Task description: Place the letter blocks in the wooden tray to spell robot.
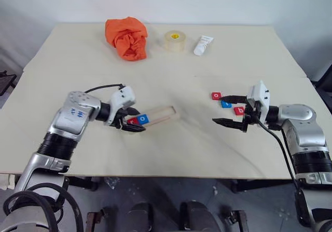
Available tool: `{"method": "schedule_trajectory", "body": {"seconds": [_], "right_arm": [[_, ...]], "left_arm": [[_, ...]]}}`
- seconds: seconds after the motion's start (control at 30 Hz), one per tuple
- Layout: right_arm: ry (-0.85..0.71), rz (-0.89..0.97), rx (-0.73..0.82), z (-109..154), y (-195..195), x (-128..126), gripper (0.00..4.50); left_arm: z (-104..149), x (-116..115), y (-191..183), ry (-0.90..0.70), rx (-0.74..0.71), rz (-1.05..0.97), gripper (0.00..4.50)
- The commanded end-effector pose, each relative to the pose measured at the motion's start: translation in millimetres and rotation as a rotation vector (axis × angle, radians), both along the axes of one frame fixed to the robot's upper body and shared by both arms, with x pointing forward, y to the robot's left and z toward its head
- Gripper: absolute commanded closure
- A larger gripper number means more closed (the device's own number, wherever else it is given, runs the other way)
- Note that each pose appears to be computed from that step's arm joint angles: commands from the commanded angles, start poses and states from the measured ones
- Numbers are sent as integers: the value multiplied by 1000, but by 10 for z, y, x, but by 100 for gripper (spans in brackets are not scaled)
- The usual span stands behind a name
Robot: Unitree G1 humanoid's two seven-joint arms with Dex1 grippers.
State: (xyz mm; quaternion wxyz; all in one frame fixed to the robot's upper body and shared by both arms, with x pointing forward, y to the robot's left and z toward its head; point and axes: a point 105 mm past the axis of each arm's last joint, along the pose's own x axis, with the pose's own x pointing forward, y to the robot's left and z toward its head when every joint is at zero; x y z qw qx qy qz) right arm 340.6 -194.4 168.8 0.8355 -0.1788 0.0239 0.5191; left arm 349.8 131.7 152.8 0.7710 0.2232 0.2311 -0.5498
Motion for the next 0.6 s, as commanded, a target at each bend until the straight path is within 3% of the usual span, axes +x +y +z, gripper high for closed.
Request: {"method": "schedule_trajectory", "body": {"seconds": [0.03, 0.33, 0.6], "right_arm": [[-58, 17, -20, 160, -97, -128, 0], [-55, -59, -62, 74, -292, -320, 0], [-46, -120, -51, 23, -386, -514, 0]], "left_arm": [[125, 20, -238, -67, 22, -93, 110], [49, -40, -942, -87, 48, -294, 110], [-133, -96, -1224, -78, 107, -356, 110]]}}
